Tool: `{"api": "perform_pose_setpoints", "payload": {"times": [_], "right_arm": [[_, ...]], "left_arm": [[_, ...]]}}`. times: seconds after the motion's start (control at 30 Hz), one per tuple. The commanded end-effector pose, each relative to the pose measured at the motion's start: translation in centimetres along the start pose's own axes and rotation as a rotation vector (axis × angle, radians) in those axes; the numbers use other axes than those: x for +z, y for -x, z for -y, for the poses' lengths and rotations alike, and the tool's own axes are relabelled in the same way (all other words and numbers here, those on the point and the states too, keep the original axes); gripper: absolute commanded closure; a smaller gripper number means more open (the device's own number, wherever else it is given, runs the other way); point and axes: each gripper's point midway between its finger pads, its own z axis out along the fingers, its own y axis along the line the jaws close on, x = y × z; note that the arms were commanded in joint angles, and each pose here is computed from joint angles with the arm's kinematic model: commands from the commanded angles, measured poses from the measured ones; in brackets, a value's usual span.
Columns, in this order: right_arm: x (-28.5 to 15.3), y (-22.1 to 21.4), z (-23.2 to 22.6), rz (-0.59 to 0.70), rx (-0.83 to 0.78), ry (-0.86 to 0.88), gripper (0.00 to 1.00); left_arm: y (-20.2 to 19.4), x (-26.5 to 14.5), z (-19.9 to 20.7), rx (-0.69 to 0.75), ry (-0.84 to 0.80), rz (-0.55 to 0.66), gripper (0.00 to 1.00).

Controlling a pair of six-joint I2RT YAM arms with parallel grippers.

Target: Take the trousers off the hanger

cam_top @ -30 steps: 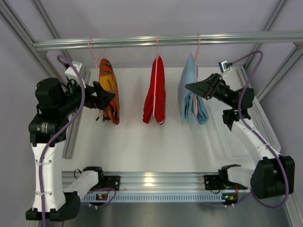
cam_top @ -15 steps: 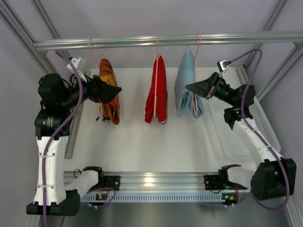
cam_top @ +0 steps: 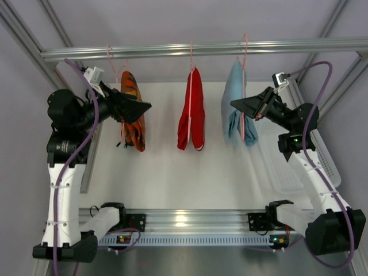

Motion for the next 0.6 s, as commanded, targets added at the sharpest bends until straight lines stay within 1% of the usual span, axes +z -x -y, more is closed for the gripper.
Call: {"api": "perform_pose_setpoints", "payload": {"times": [0.0,0.23,0.43,0.47,0.53,0.57], "right_arm": [[-1.3,1.9,-11.4,0.107,-0.477,0.264,1.0],[0.0,3.7,-10.5,0.125,-0.466,0.269,1.0],[0.0,3.7,-11.5,0.115,-0.478,0.294,1.0],[-0.1,3.5,-11.6,0.107,-0.479,0.295,1.0],[-0.6,2.8,-11.9,0.098,-0.483,0.293,1.0],[-1.0,2.1,-12.0,0.085,-0.483,0.285,1.0]], "left_arm": [[1.6,-0.1,1.4,0.054,-0.068,0.054,0.02],[1.6,0.7,0.9,0.039,-0.082,0.055,0.02],[2.3,0.8,1.5,0.039,-0.112,0.067,0.02],[2.5,0.7,2.1,0.047,-0.145,0.071,0.02],[2.8,0.8,3.0,0.016,-0.202,0.067,0.02],[3.3,0.6,4.6,0.006,-0.29,0.068,0.02]]}}
